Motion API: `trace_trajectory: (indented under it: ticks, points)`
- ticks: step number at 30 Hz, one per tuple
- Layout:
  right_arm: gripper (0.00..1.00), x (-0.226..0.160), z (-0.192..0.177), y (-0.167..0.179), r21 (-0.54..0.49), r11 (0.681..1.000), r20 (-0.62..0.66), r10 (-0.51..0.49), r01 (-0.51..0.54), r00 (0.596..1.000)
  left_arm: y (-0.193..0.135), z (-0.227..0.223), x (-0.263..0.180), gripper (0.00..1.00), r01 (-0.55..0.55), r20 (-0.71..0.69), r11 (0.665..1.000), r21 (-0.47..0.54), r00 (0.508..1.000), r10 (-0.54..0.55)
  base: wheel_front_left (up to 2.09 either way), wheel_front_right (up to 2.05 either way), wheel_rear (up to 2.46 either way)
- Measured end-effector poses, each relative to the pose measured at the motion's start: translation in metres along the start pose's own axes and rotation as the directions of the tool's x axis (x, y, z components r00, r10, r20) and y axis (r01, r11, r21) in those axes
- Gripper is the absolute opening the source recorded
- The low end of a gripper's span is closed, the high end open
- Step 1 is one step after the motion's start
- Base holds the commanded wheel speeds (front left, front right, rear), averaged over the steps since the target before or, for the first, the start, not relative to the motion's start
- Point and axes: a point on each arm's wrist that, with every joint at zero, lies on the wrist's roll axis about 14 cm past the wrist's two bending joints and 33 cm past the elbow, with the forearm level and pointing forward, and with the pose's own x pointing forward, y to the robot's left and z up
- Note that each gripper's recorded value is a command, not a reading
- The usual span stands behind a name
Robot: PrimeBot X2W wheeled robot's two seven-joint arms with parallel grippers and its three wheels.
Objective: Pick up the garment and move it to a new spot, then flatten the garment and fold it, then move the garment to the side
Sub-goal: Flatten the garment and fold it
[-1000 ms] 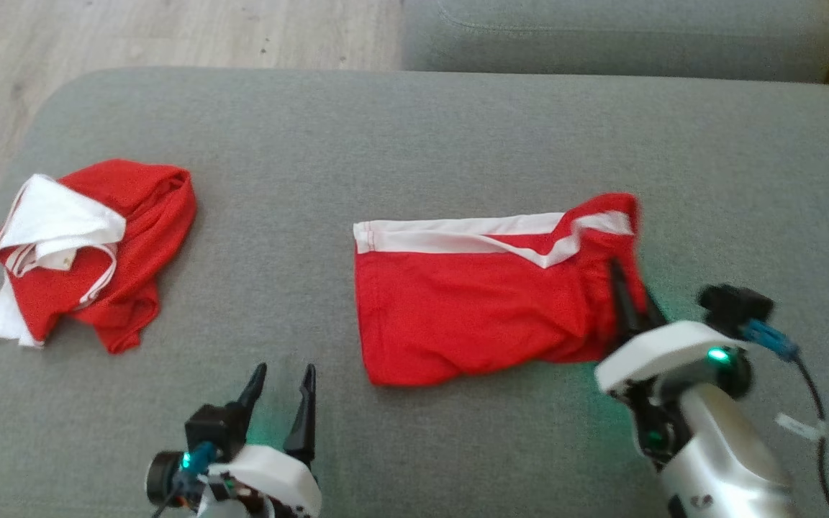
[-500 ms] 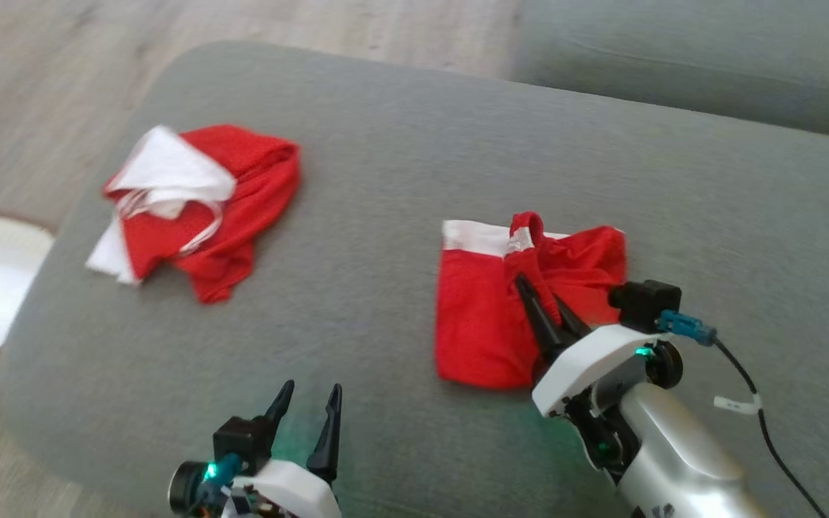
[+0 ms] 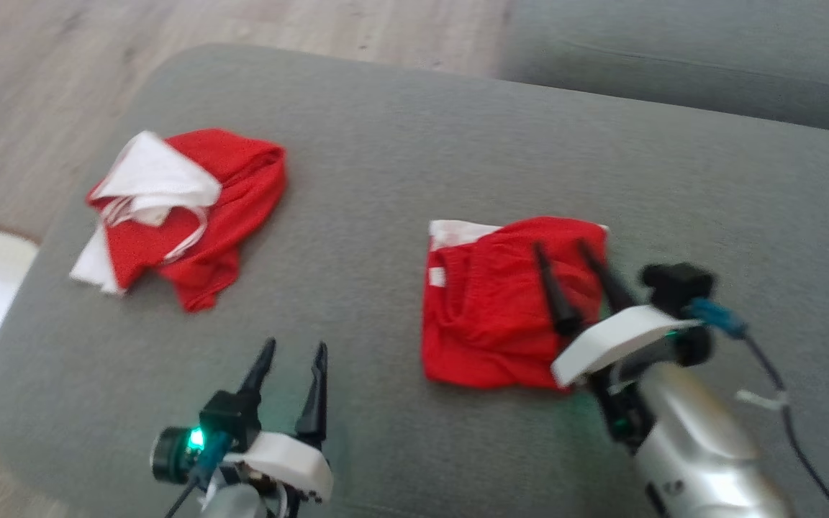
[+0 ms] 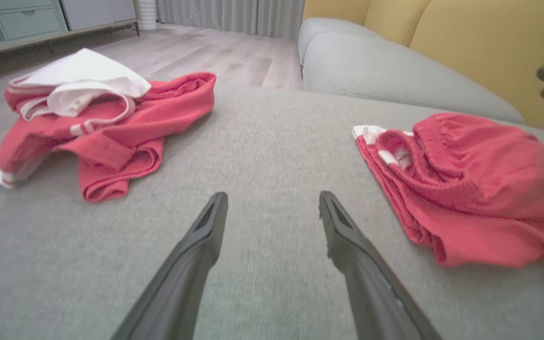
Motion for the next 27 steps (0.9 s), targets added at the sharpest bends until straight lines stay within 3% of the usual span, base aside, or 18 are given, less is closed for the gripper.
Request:
trace_trajectory:
  ticks: [5, 11, 17, 27]
  points:
    - [1.0, -0.03, 0.037, -0.06, -0.047, 0.981, 0.133, -0.183, 0.191, 0.974, -0.018, 0.027, 0.014, 1.0, 0.05, 0.082, 0.997, 0.058, 0.995, -0.055, 0.0, 0.0, 0.0]
    - [1.0, -0.093, 0.017, -0.106, -0.055, 0.926, 0.131, -0.363, 0.373, 0.922, -0.031, 0.023, 0.013, 1.0, 0.078, 0.079, 0.991, 0.11, 0.993, -0.087, 0.0, 0.0, 0.0]
    - [1.0, -0.128, 0.011, -0.114, -0.058, 0.897, 0.146, -0.427, 0.438, 0.892, -0.035, 0.019, 0.004, 1.0, 0.075, 0.083, 0.988, 0.133, 0.993, -0.087, 0.0, 0.0, 0.0]
    - [1.0, -0.135, -0.005, -0.106, -0.046, 0.902, 0.112, -0.422, 0.429, 0.899, -0.031, 0.002, -0.008, 1.0, 0.065, 0.043, 0.99, 0.123, 0.997, -0.071, 0.0, 0.0, 0.0]
